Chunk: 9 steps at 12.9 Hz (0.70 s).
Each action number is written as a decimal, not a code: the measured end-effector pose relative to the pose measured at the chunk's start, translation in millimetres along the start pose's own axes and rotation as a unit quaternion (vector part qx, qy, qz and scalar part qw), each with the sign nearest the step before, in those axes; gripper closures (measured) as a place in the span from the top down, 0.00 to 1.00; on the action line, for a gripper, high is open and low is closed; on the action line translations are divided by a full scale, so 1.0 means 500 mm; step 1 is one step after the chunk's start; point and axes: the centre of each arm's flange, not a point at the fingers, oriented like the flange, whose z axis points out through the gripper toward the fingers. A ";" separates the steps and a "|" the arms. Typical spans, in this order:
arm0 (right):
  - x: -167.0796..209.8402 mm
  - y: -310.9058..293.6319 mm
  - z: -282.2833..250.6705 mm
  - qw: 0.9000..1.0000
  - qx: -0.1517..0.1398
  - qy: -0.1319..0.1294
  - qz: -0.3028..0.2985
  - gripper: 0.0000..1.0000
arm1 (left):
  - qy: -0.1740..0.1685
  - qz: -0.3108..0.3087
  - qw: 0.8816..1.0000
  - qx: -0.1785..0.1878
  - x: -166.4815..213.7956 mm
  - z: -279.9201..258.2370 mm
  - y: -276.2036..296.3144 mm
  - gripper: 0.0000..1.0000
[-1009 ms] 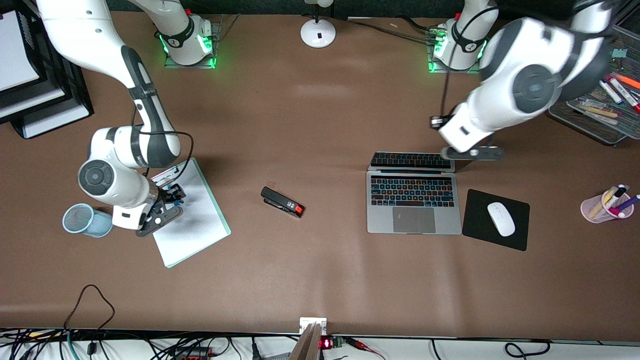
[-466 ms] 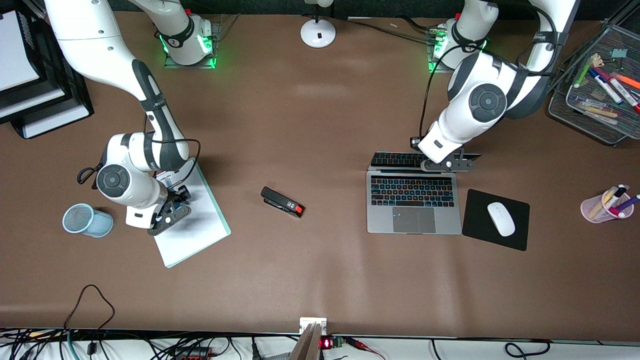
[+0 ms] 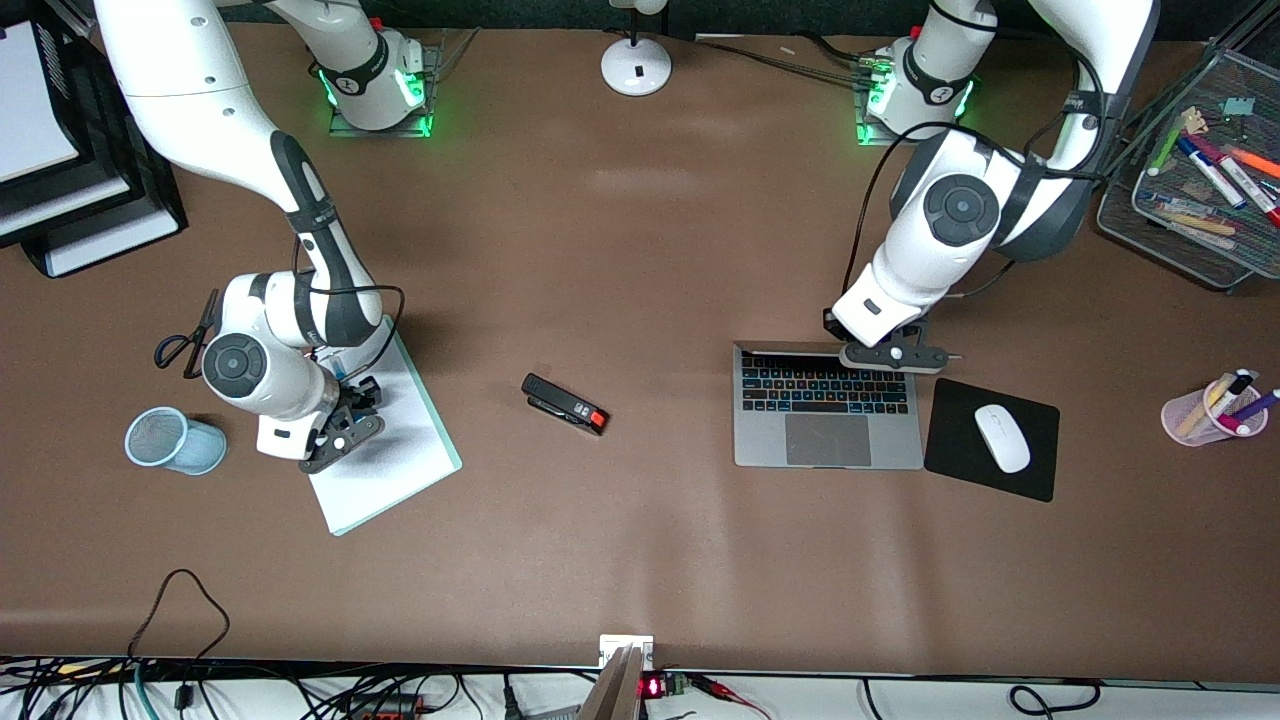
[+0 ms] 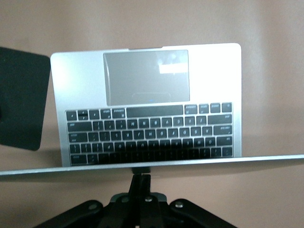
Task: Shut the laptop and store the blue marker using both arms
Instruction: 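Carry the marker to the pen cup while the left gripper pushes the lid down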
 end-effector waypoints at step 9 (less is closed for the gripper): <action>-0.010 0.070 -0.133 0.999 -0.013 0.031 0.007 0.17 | 0.001 -0.020 0.999 -0.040 0.142 0.078 0.007 0.01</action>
